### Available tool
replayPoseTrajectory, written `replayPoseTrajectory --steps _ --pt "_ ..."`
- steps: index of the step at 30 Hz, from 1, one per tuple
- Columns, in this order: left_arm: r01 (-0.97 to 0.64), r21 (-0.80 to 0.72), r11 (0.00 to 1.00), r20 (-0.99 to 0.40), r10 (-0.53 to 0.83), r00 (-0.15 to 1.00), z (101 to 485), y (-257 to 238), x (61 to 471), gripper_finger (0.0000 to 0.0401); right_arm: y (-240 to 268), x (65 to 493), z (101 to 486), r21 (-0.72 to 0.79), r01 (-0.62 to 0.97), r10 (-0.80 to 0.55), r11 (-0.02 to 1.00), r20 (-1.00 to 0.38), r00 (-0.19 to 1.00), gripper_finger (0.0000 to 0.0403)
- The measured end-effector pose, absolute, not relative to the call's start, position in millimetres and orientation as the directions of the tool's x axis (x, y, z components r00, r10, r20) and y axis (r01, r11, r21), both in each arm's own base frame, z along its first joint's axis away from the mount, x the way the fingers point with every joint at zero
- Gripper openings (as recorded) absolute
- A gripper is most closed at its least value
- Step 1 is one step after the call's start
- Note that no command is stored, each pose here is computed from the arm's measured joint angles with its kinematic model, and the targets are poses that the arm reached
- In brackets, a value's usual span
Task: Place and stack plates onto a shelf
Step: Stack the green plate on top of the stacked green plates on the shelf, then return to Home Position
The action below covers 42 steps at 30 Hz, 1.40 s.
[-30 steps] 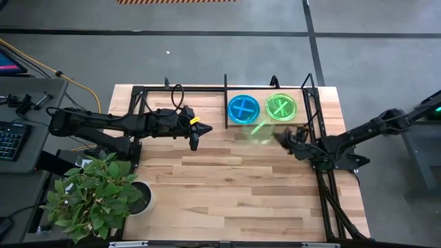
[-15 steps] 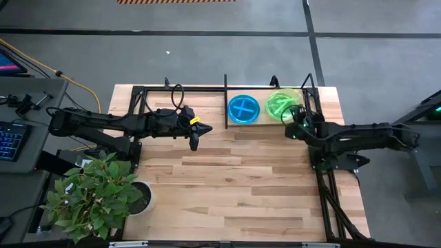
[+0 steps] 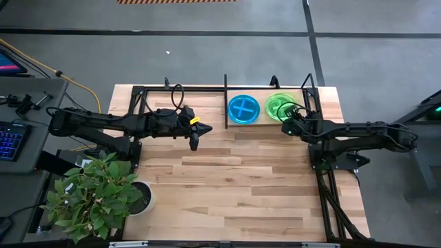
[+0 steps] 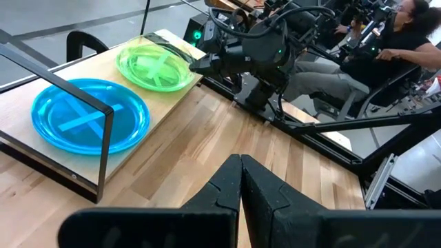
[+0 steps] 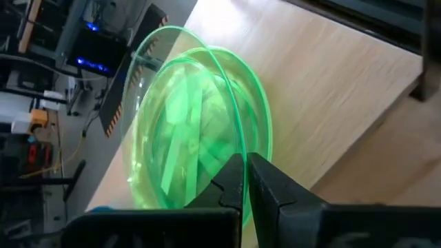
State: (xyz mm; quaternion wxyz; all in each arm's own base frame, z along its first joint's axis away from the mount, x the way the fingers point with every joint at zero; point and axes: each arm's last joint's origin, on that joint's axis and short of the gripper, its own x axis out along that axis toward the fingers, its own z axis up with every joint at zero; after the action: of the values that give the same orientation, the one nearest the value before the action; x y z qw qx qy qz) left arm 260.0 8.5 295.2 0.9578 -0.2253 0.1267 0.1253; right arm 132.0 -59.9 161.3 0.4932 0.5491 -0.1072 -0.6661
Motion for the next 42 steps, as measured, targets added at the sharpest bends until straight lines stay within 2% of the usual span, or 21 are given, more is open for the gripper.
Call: replayPoseTrajectory --steps 6,11,16,21,27,31,33,37,42 --pt "-0.297 -0.400 0.867 -0.299 0.183 0.937 295 9 260 0.0000 -60 132 162 0.671 0.573 -0.776 -0.471 -0.624 0.093 0.0024" --pt "-0.299 -0.407 0.863 -0.299 0.183 0.937 295 9 260 0.0000 -60 134 162 0.670 0.578 -0.770 -0.465 -0.628 0.109 0.0095" --pt "-0.299 -0.409 0.862 -0.299 0.183 0.937 295 9 260 0.0000 -57 133 160 0.615 0.621 -0.690 -0.486 -0.706 0.158 0.0156" --pt "-0.299 -0.409 0.862 -0.299 0.183 0.937 295 9 260 0.0000 -57 131 168 0.561 0.641 -0.631 -0.524 -0.761 0.150 0.0158" --pt "-0.298 -0.410 0.862 -0.297 0.183 0.937 295 9 260 0.0000 -64 140 196 0.577 0.689 -0.675 -0.439 -0.718 0.171 0.0148" --pt "-0.298 -0.410 0.862 -0.297 0.183 0.937 295 9 260 0.0000 -68 146 215 0.561 0.756 -0.685 -0.337 -0.697 0.211 0.0147" --pt "-0.297 -0.410 0.862 -0.296 0.183 0.938 296 8 260 0.0000 -69 150 227 0.531 0.813 -0.679 -0.238 -0.690 0.252 0.0147" --pt "-0.297 -0.410 0.863 -0.295 0.183 0.938 296 8 260 0.0000 -68 160 254 0.451 0.890 -0.601 0.068 -0.693 0.397 0.0146" --pt "-0.304 -0.408 0.861 -0.291 0.193 0.937 296 9 260 0.0000 -56 172 293 0.401 0.792 -0.477 0.460 -0.641 0.602 0.0146"
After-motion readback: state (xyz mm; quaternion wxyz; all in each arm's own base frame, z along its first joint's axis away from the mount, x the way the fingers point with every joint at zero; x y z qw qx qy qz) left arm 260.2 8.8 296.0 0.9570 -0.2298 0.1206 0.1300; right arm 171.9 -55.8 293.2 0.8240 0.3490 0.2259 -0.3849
